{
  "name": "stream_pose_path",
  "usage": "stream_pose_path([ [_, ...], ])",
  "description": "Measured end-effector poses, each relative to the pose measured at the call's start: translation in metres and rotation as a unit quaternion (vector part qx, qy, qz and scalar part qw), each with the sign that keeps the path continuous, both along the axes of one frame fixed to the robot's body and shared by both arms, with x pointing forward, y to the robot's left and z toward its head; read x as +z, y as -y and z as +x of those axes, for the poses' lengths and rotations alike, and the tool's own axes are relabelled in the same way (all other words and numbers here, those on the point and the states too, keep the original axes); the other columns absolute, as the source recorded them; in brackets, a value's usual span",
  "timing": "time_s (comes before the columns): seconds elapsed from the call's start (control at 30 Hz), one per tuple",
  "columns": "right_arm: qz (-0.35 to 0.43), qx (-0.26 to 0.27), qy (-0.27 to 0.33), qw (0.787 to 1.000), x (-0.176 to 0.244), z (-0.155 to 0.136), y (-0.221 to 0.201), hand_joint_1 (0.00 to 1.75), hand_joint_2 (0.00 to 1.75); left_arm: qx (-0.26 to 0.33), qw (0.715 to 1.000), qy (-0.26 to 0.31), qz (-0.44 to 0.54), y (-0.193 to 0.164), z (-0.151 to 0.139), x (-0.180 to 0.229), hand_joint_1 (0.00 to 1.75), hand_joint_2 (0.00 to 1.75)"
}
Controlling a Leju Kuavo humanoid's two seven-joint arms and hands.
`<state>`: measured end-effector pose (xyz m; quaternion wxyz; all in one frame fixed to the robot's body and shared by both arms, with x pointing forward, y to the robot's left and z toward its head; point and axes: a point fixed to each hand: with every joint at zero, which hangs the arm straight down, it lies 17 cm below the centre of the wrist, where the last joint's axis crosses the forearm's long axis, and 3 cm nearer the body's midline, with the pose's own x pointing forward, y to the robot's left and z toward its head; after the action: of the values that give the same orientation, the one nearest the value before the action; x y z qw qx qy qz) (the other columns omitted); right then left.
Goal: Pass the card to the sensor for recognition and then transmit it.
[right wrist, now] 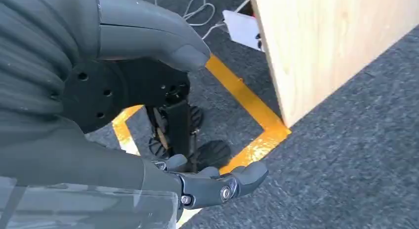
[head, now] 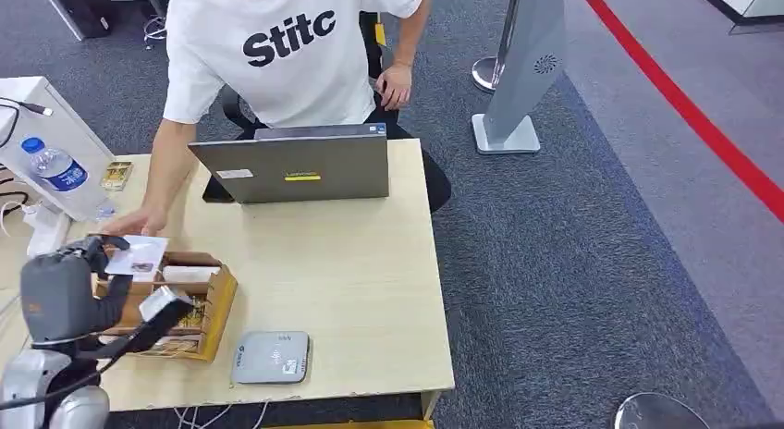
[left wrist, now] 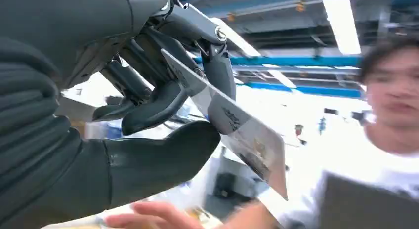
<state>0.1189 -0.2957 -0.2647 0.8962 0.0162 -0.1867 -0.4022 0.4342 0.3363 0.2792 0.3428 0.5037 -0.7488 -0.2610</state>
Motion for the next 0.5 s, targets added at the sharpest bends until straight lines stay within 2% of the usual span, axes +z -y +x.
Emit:
stream_pose_path([
  [0.2,0.015,0.02,-0.01,1.0,-0.001,0.001,-0.015,0.0,1.75,0.072,0.997,-0.018,0.033,-0.07,0.057,0.05,1.75,1.75],
  [0.5,0.023,0.022,-0.002,0.999,0.001,0.009,-0.021,0.0,1.75,0.14,0.989,-0.028,0.036,-0.135,0.087,0.077,1.75,1.75],
])
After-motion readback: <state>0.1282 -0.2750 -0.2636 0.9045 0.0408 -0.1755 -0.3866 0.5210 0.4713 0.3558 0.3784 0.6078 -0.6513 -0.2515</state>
